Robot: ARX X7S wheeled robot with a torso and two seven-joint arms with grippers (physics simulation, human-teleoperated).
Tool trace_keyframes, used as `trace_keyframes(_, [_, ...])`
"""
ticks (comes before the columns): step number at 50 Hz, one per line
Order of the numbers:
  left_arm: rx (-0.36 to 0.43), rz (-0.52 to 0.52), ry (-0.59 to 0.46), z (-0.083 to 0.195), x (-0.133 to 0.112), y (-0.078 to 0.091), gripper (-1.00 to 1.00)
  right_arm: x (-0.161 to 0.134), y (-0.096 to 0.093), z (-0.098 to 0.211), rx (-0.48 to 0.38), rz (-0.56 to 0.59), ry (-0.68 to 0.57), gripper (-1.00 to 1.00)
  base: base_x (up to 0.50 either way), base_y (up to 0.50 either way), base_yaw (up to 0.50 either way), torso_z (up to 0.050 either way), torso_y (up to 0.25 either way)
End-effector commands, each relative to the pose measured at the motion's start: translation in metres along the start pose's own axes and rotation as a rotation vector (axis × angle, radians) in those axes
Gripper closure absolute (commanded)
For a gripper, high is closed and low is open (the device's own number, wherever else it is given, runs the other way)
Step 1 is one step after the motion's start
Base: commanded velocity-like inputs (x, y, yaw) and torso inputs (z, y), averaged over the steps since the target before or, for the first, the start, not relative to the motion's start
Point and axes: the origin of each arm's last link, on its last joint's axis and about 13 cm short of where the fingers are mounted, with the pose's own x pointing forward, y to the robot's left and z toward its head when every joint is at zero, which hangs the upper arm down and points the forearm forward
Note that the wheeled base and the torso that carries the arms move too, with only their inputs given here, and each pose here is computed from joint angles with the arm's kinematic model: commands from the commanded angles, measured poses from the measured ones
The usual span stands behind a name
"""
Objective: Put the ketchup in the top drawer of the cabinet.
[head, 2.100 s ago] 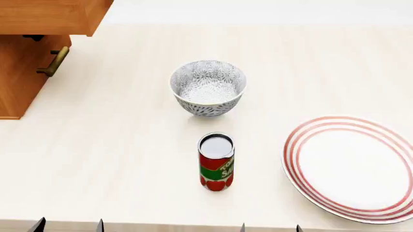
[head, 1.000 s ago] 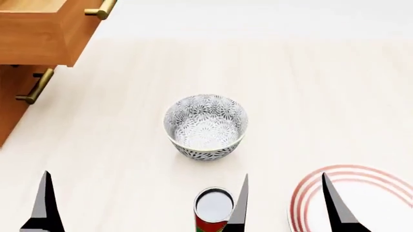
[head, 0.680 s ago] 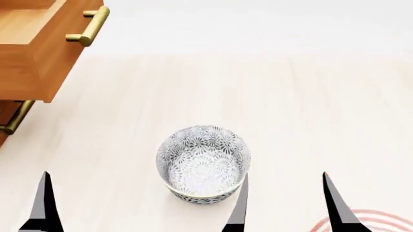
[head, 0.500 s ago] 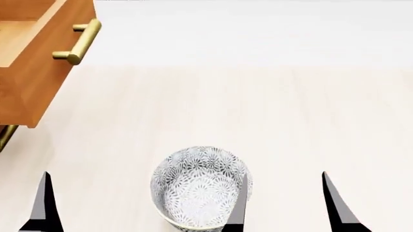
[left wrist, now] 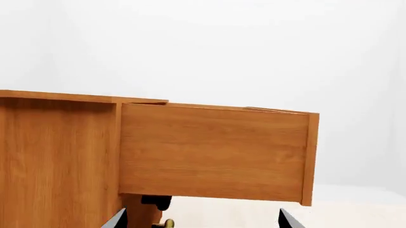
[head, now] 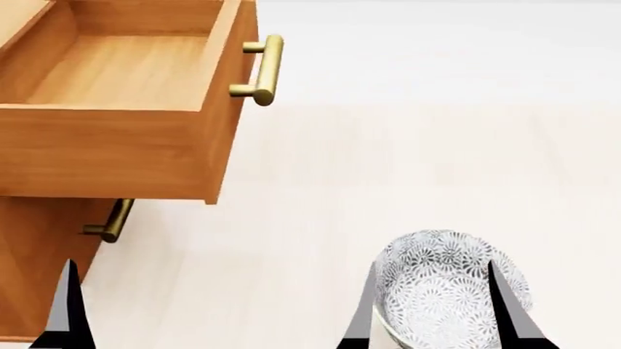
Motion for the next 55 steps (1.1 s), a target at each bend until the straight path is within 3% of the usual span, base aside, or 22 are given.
trace_keyframes(1, [0.000, 0.000, 0.003, -0.002, 0.000, 0.000, -1.00, 0.000, 0.000, -0.001, -0.004, -0.003, 0.003, -1.00, 0.00, 0.50, 0.00, 0.000, 0.000])
trace_keyframes(21, [0.001, -0.003, 0.005, -0.002, 0.000, 0.000, -1.00, 0.001, 0.000, -0.002, -0.005, -0.005, 0.004, -1.00, 0.00, 0.50, 0.00, 0.000, 0.000])
trace_keyframes(24, [0.001, -0.001, 0.007, -0.002, 0.001, 0.000, -1.00, 0.001, -0.001, -0.002, 0.045, 0.011, -0.007, -1.00, 0.00, 0.17, 0.00, 0.000, 0.000])
trace_keyframes(26, [0.001, 0.000, 0.007, -0.002, 0.001, 0.000, -1.00, 0.000, -0.003, -0.001, 0.013, 0.011, -0.013, -1.00, 0.00, 0.00, 0.00, 0.000, 0.000])
trace_keyframes(38, [0.004, 0.002, 0.009, -0.003, 0.003, 0.000, -1.00, -0.008, -0.034, 0.019, -0.071, -0.026, -0.054, -1.00, 0.00, 0.00, 0.00, 0.000, 0.000])
trace_keyframes(39, [0.003, 0.001, 0.011, -0.003, 0.002, 0.000, -1.00, -0.009, -0.040, 0.022, -0.102, -0.046, -0.058, -1.00, 0.00, 0.00, 0.00, 0.000, 0.000])
trace_keyframes(55, [-0.001, 0.003, 0.012, -0.005, 0.002, 0.000, -1.00, -0.033, -0.092, 0.029, -0.170, -0.245, -0.019, -1.00, 0.00, 0.00, 0.00, 0.000, 0.000])
